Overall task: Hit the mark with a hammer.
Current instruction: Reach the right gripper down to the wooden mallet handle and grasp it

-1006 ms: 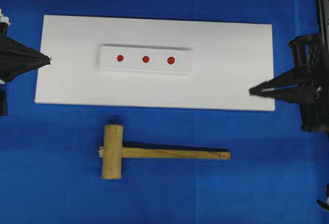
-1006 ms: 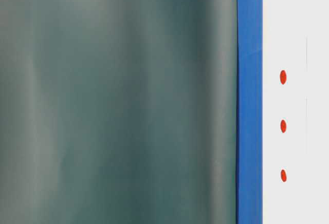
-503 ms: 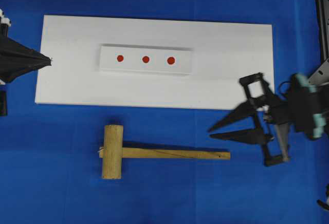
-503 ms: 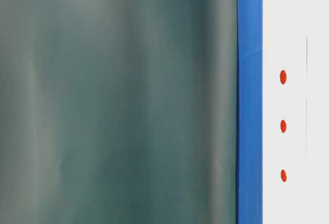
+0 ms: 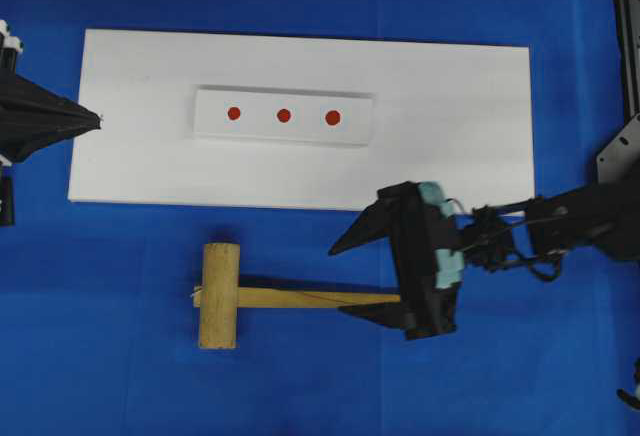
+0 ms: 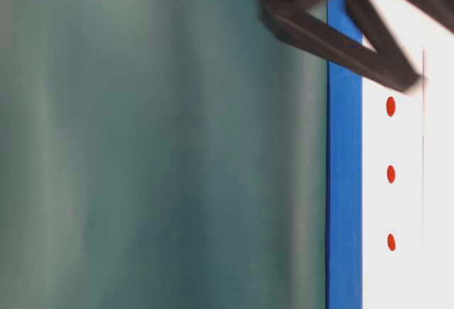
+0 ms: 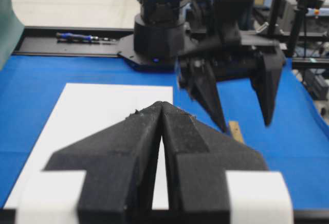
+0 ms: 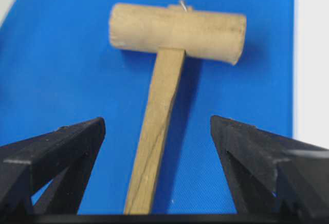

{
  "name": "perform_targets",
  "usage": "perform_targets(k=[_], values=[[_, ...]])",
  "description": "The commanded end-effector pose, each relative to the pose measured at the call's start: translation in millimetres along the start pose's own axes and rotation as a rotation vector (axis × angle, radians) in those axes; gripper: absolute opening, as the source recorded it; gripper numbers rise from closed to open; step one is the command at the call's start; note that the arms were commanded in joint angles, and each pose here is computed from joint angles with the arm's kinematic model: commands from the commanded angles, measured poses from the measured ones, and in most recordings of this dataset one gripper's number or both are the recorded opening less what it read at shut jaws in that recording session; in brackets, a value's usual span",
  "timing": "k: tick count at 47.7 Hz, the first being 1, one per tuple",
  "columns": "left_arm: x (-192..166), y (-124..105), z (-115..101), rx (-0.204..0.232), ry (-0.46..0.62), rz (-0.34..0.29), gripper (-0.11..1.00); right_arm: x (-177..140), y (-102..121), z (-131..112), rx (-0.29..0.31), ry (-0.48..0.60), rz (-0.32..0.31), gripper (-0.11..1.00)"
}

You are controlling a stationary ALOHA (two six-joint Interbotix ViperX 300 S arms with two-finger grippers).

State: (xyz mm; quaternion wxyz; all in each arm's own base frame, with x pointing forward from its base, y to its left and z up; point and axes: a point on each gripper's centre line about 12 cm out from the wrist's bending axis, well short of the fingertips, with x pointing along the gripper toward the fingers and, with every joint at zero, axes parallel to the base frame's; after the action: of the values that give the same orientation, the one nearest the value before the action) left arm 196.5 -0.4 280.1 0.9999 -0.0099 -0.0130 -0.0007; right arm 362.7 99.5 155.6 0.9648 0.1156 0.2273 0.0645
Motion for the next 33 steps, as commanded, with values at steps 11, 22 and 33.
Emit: perform_targets(k=[11,22,33], values=[[1,0,-2,-0.001,0.008,0.002,0.00,51,13,-18,0.050,-0.020,-0.012,0.90],[1,0,-5,-0.001,0.015,0.002,0.00,74,6,-38,0.090,0.021,-0.056,0.89],[0,0,-4,-0.001,0.011,0.002,0.00,82,0,-50,0.119,0.046,-0.090,0.89]])
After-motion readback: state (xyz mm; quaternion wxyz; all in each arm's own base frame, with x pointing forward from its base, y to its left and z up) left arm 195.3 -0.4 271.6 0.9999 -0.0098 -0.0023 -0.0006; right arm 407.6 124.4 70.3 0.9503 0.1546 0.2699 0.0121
